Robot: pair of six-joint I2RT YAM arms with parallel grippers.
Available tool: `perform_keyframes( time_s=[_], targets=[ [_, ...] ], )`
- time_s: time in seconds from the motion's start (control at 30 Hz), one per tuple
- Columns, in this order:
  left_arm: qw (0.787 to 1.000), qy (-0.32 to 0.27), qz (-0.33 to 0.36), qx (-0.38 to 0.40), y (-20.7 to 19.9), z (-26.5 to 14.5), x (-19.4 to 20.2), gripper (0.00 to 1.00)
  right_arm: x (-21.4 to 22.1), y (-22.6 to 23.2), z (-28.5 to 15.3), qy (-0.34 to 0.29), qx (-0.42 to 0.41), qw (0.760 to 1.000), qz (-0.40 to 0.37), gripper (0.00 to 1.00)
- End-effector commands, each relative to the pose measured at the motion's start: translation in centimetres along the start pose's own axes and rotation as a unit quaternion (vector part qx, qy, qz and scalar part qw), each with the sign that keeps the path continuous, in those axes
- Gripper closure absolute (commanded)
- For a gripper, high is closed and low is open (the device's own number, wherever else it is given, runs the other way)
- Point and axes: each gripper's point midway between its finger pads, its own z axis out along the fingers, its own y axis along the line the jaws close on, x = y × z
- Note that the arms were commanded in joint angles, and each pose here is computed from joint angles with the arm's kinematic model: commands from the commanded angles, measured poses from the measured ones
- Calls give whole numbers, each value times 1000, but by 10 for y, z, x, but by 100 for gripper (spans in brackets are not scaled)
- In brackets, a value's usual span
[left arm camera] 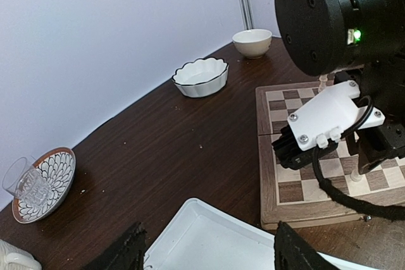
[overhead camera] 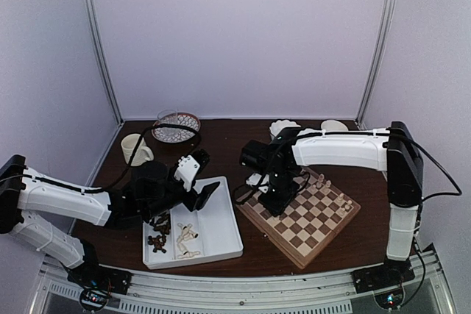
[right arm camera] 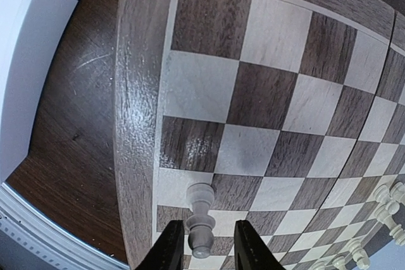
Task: Set up the chess pieces on the board
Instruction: Pick up the bishop from the chessboard.
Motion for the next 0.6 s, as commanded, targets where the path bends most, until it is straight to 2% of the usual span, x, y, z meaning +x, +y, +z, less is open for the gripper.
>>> perform_keyframes(
  time_s=[0.0, 0.17, 0.37, 0.47, 0.57],
  targets=[
    [1000, -23, 0, -2, 2, -2, -11, 31, 9, 2, 5, 17, 6, 1000, -12, 73],
    [1000, -23, 2, 0, 1, -2, -10, 31, 10, 2, 4, 17, 6, 1000, -12, 81],
    [1000, -22, 3, 0, 1, -1, -10, 31, 12, 3, 3, 18, 6, 1000, -13, 83],
    [1000, -22, 3, -1, 2, -1, -10, 31, 12, 2, 2, 16, 8, 1000, -13, 70],
    [1000, -21, 3, 0, 1, -1, -10, 31, 12, 3, 2, 16, 9, 1000, -15, 70]
  ],
)
